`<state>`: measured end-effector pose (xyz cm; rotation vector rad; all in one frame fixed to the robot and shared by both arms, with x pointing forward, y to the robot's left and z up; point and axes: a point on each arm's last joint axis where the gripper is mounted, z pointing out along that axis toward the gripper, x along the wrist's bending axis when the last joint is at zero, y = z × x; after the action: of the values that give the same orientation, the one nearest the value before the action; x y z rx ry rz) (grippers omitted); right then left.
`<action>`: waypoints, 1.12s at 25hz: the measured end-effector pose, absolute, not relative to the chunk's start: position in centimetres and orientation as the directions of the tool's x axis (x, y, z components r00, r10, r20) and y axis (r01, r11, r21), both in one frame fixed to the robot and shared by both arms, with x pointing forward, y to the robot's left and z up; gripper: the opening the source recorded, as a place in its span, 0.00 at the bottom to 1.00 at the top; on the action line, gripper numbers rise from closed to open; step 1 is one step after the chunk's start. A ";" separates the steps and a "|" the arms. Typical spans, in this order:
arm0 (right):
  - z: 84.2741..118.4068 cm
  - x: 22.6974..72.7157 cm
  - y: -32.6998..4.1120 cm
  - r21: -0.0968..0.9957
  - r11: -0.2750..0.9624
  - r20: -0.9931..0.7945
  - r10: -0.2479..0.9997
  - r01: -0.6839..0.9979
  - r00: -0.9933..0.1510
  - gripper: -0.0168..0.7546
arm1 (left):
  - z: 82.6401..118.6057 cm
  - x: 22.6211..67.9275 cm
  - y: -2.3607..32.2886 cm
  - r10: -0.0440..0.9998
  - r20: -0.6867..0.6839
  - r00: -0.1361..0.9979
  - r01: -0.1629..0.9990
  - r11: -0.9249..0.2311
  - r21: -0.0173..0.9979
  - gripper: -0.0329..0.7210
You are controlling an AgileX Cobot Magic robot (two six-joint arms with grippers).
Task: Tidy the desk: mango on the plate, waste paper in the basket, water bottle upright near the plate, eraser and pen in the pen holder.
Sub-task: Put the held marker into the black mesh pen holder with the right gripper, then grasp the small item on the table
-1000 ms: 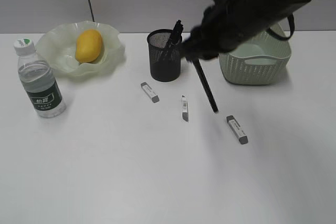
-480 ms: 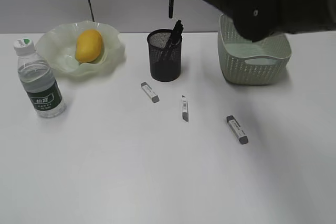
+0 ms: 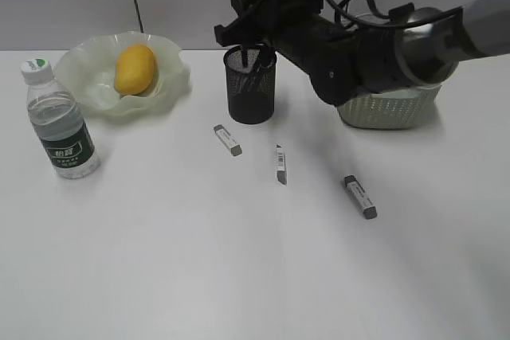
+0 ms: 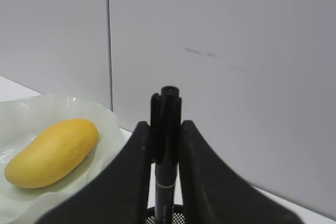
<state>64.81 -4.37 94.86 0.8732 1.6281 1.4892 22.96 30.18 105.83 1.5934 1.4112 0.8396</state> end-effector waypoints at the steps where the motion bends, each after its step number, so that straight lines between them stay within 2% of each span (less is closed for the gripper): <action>1: 94.4 64.9 -4.4 0.996 0.092 -0.076 0.872 0.009 -0.484 0.20 | 105.8 23.0 30.2 0.988 -0.041 0.146 0.435 -0.027 0.900 0.69; 7: 93.1 65.0 -4.5 0.995 0.087 -0.053 0.883 0.053 -0.466 0.20 | 105.8 23.0 30.2 0.988 -0.041 0.146 0.435 -0.027 0.900 0.69; 8: 93.1 65.0 -4.5 0.995 0.089 -0.054 0.883 0.052 -0.467 0.23 | 105.8 23.0 30.2 0.988 -0.041 0.146 0.435 -0.027 0.900 0.69; 9: 93.1 65.0 -4.5 0.994 0.093 -0.058 0.880 0.050 -0.471 0.29 | 105.8 23.0 30.2 0.988 -0.041 0.146 0.435 -0.027 0.900 0.69; 13: 93.2 65.0 -4.4 0.994 0.098 -0.066 0.876 0.042 -0.477 0.66 | 105.8 23.0 30.2 0.988 -0.041 0.146 0.435 -0.027 0.900 0.69; 16: 94.3 64.8 -4.4 0.993 0.111 -0.081 0.872 0.035 -0.482 0.78 | 105.8 23.0 30.2 0.988 -0.041 0.146 0.435 -0.027 0.900 0.69; 19: 96.9 64.4 -4.6 0.988 0.152 -0.122 0.862 0.020 -0.492 0.81 | 105.8 23.0 30.2 0.988 -0.041 0.146 0.435 -0.027 0.900 0.69; 22: 100.9 63.4 -5.1 0.984 0.174 -0.128 0.851 0.043 -0.509 0.80 | 105.8 23.0 30.2 0.988 -0.041 0.146 0.435 -0.027 0.900 0.69; 25: 105.4 61.6 -5.9 0.967 0.221 -0.118 0.832 0.130 -0.541 0.77 | 105.8 23.0 30.2 0.988 -0.041 0.146 0.435 -0.027 0.900 0.69; 28: 108.3 59.5 -6.9 0.895 0.336 -0.104 0.798 0.295 -0.593 0.75 | 105.8 23.0 30.2 0.988 -0.041 0.146 0.435 -0.027 0.900 0.69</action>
<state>59.53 -6.88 108.33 0.9545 2.0636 1.2174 22.96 30.18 105.83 1.5931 1.4110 0.8398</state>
